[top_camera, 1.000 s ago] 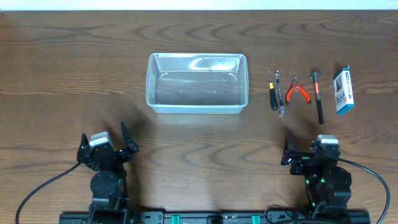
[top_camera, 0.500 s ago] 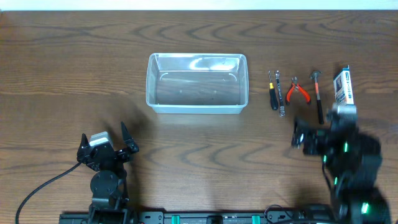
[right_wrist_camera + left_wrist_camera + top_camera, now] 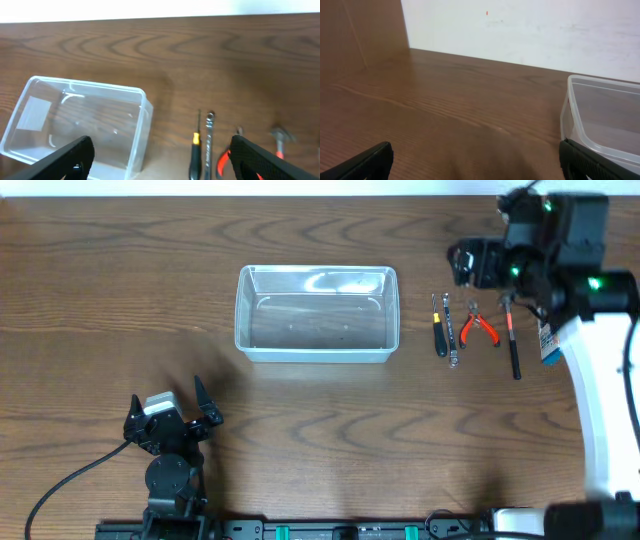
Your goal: Pack container
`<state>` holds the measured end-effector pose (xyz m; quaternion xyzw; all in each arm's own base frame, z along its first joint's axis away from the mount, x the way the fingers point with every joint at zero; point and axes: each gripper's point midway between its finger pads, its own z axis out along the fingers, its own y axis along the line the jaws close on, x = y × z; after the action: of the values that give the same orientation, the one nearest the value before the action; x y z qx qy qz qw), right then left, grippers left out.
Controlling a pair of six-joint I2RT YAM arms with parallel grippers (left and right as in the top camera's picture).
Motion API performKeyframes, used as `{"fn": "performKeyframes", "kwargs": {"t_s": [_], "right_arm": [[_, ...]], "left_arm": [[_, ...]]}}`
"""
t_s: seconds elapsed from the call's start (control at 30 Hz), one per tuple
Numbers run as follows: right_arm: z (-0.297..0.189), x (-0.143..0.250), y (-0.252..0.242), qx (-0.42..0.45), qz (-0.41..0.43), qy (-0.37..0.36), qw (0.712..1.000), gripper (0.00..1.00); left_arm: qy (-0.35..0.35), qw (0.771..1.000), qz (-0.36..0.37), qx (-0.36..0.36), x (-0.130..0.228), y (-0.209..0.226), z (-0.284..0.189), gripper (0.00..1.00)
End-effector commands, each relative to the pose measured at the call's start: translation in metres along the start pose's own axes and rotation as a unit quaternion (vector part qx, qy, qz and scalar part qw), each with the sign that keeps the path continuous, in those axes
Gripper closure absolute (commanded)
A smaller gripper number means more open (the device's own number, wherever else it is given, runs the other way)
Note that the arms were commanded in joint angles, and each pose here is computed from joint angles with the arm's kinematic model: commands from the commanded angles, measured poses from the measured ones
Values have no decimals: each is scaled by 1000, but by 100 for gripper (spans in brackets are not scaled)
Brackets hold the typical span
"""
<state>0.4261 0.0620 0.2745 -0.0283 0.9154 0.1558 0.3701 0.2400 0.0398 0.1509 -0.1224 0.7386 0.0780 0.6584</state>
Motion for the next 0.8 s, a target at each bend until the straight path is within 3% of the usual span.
{"fn": "performKeyframes", "kwargs": {"t_s": [0.0, 0.23, 0.47, 0.77], "right_arm": [[25, -2, 10, 8, 1, 17, 1000, 9], [79, 27, 33, 72, -5, 67, 995, 14], [115, 65, 51, 87, 42, 119, 988, 40], [144, 111, 49, 143, 55, 179, 972, 49]], "left_arm": [[21, 1000, 10, -11, 17, 4, 1, 2], [21, 1000, 10, -11, 17, 4, 1, 2], [21, 1000, 10, -11, 17, 4, 1, 2], [21, 1000, 10, -11, 17, 4, 1, 2]]}}
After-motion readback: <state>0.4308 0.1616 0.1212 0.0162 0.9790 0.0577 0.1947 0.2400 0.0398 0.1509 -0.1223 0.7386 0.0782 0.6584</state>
